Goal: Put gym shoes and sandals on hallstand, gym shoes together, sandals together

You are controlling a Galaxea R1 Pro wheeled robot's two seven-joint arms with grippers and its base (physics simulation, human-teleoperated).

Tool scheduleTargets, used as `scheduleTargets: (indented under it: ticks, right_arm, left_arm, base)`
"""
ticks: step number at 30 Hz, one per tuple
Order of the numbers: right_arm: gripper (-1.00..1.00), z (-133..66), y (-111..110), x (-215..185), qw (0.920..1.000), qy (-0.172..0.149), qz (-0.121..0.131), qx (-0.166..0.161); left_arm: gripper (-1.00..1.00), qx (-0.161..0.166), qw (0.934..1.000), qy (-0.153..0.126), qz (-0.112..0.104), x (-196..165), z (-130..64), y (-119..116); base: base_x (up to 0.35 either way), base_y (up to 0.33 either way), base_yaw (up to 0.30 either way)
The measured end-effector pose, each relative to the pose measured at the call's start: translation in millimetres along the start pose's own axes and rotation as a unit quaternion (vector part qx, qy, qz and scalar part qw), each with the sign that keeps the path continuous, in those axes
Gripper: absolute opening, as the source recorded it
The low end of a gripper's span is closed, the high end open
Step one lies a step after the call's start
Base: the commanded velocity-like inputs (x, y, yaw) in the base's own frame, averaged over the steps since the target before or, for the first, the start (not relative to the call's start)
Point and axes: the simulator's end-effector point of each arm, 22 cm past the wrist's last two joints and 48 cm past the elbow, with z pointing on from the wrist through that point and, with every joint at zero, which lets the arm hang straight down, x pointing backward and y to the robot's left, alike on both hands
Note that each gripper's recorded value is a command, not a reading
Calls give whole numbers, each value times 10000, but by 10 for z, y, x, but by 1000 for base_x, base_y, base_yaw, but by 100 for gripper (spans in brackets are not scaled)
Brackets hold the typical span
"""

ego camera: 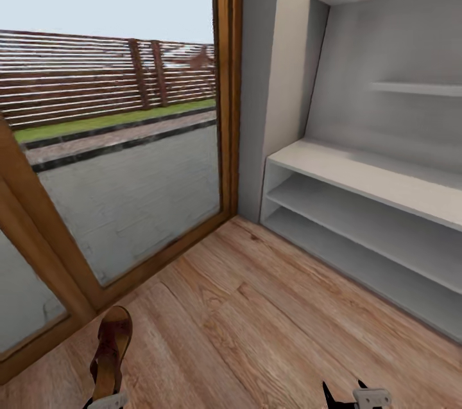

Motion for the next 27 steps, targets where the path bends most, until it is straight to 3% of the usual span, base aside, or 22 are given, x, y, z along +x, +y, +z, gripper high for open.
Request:
scheduleTargets:
  ticks: [27]
  right_arm:
    - [100, -3, -3, 10, 10000, 11, 2, 7]
  left_arm:
    - [-100, 7, 10000, 5, -6, 5, -2, -11]
  base:
    - [0, 0, -267]
